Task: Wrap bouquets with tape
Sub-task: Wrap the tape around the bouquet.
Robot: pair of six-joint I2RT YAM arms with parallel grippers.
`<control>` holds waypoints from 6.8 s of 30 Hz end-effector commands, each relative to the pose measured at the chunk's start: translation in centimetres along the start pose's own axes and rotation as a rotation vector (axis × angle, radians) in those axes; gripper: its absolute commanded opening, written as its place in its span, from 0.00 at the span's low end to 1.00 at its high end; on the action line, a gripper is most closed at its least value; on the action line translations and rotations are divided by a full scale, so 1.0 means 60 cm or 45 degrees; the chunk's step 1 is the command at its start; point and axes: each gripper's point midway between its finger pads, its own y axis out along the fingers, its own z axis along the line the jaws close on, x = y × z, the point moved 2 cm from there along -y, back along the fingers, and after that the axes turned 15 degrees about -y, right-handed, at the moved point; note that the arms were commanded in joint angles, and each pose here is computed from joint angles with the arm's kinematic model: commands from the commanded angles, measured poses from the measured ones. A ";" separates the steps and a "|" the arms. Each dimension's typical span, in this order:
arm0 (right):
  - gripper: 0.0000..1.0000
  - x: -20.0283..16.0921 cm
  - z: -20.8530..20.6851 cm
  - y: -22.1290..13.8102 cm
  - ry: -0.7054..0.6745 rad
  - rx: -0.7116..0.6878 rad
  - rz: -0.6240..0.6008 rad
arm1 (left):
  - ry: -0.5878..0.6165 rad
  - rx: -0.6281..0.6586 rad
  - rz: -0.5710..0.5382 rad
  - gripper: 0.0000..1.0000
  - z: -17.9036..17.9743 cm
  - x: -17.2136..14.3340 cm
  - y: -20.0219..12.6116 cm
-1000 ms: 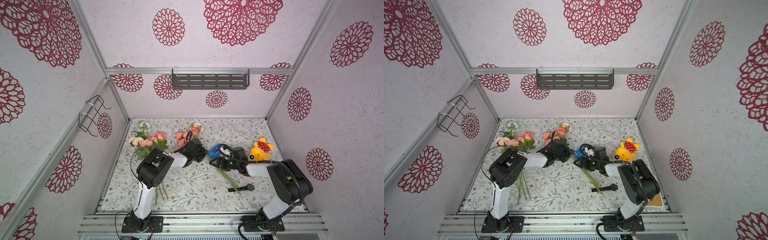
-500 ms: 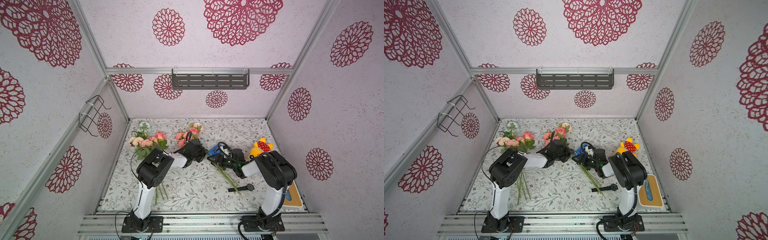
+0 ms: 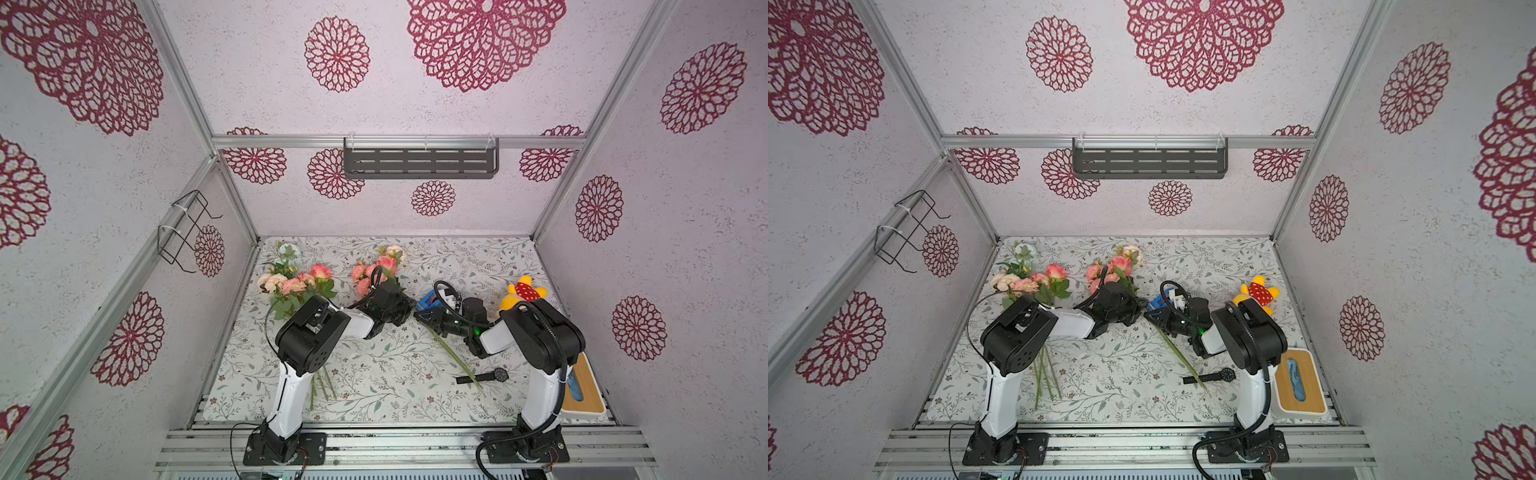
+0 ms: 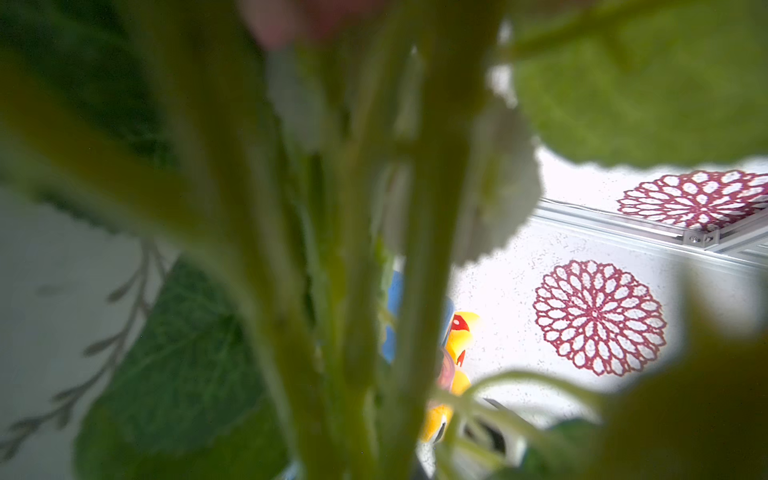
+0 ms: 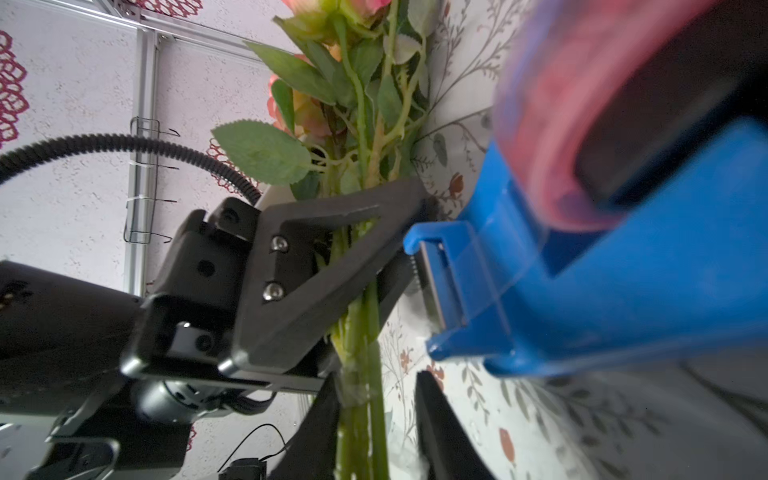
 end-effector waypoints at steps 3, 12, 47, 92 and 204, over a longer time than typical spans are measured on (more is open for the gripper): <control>0.12 -0.004 -0.014 -0.002 -0.098 -0.129 0.070 | -0.093 0.034 0.012 0.00 0.020 -0.003 0.003; 0.00 0.000 -0.011 -0.004 -0.405 -0.346 0.264 | -0.096 0.032 0.008 0.25 0.023 0.000 0.003; 0.56 -0.060 0.038 -0.066 -0.346 -0.234 0.283 | 0.014 -0.103 0.094 0.00 -0.033 -0.013 0.029; 0.00 -0.026 0.015 -0.076 -0.767 -0.742 0.375 | -0.029 0.074 0.050 0.74 -0.021 -0.022 -0.035; 0.00 -0.037 0.043 -0.080 -1.165 -1.005 0.494 | -0.043 -0.037 0.088 0.50 -0.047 -0.029 0.020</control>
